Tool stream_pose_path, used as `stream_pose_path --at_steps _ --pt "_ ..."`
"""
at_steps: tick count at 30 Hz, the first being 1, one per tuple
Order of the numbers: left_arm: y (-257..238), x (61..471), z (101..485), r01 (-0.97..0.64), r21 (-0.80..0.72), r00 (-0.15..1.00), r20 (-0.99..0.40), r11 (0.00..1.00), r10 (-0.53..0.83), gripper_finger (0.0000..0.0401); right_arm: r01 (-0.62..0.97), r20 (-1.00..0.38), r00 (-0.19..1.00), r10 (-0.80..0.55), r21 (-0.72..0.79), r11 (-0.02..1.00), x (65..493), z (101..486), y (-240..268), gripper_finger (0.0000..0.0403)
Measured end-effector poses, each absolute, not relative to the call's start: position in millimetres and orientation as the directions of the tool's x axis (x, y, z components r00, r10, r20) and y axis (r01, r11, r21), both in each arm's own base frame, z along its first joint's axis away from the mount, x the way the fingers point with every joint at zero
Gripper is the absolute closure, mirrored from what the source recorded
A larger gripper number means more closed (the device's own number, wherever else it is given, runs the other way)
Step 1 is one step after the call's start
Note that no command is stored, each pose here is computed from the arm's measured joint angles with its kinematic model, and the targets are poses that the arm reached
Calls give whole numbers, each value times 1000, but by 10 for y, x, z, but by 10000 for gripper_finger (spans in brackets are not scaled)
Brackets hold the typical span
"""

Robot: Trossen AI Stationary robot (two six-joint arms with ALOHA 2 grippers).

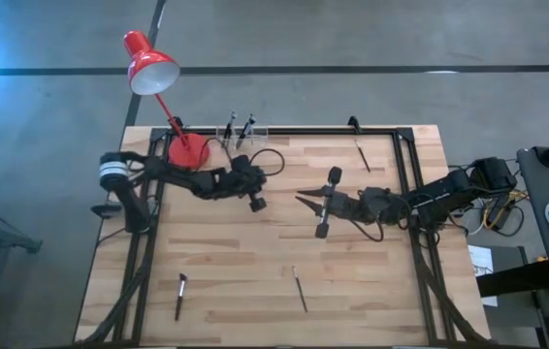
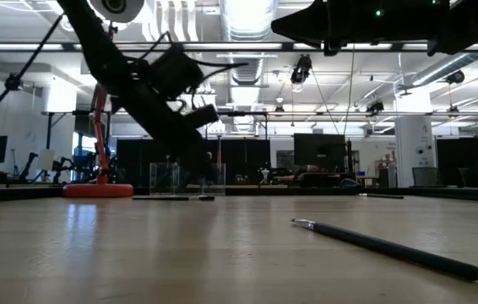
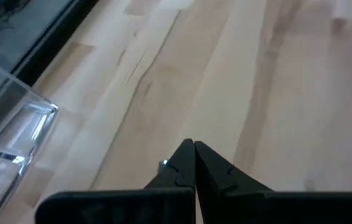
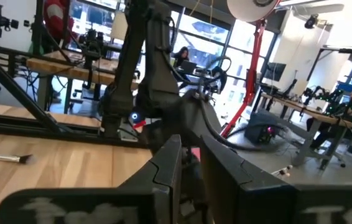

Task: Pick & Place Makeup Supplies
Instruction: Put the makeup brush into the transparent organizer

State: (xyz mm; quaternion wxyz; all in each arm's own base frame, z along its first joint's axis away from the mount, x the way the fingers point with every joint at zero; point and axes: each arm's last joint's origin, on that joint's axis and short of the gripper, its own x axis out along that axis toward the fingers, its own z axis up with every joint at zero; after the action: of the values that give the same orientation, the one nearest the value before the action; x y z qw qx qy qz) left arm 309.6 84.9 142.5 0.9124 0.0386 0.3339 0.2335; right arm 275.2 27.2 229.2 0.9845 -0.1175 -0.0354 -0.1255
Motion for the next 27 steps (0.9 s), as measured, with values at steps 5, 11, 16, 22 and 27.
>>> stream_pose_path --at_steps 5,11,16,22,27 --pt "917 3181 1352 -422 244 614 -631 873 473 401 254 93 967 -239 -223 941 2753 2286 272 349" --pt "1007 3139 1330 -467 229 591 -638 854 494 401 253 90 967 -239 -224 941 2753 2283 272 349" --pt "992 3109 1302 -430 193 587 -683 882 436 401 253 89 967 -239 -224 941 2753 2282 272 349" --pt "975 3112 1282 -412 151 599 -698 898 392 400 253 89 967 -239 -224 941 2753 2282 272 349" --pt "983 3115 1295 -423 189 591 -683 886 428 400 253 90 967 -239 -224 941 2753 2283 272 349"
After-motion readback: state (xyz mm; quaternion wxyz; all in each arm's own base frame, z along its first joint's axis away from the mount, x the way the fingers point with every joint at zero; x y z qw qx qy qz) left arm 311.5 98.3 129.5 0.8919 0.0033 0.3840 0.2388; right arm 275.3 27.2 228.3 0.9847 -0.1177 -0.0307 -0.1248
